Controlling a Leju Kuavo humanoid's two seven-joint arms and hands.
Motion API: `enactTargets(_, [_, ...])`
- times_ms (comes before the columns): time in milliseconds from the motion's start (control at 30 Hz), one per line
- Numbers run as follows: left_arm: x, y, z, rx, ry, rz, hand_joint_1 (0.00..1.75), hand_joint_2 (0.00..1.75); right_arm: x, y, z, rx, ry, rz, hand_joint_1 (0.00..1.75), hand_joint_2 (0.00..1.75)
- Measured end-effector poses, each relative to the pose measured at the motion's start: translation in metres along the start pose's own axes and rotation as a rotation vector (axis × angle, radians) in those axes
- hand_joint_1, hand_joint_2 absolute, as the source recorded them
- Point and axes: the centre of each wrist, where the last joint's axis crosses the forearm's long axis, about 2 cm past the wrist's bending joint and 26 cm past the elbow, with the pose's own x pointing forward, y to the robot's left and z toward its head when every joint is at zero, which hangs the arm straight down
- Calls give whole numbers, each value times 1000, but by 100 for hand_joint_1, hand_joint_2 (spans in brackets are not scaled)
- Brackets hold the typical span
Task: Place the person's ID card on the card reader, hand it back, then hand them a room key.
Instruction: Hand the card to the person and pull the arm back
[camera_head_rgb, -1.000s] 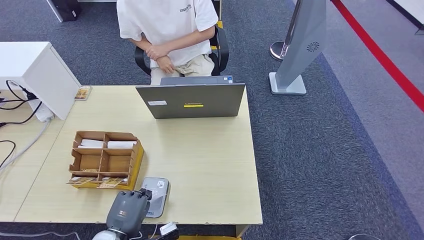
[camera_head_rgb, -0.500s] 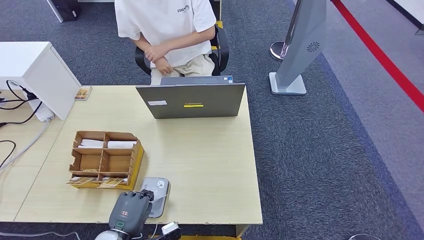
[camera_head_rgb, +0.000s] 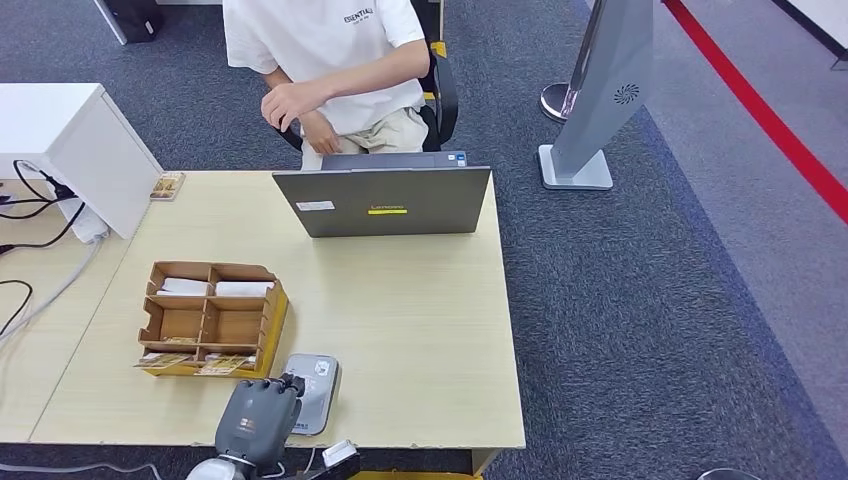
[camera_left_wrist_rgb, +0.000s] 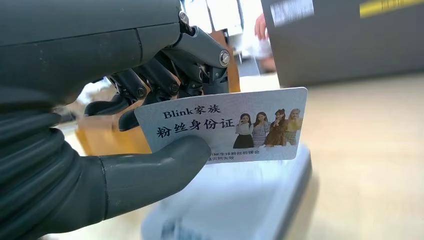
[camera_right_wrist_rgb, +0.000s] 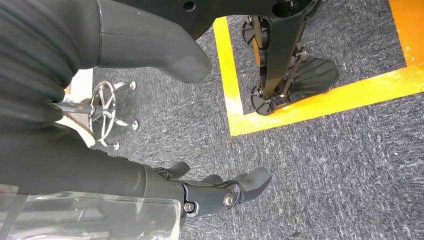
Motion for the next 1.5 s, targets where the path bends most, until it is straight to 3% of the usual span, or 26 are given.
enactTargets(600, [-48,91,-86,336,-11,-209,175,175,1,2,0,12,7,59,0,175])
enactTargets(800, [-75,146,-137,503,15,-374,175,175,3,3,0,29,11,106,0,175])
enactTargets(1067, [-117,209,-189,560,99,-569,175,175,13,6,-1,61,-35,134,0,175])
enactTargets(1167, [-119,225,-197,558,113,-595,175,175,20,8,-1,65,-44,140,0,175])
enactTargets(1433, [-122,234,-202,553,125,-603,175,175,26,11,-1,71,-53,151,0,175])
enactTargets(1500, [-123,234,-203,544,131,-593,87,175,27,11,-1,74,-58,157,0,175])
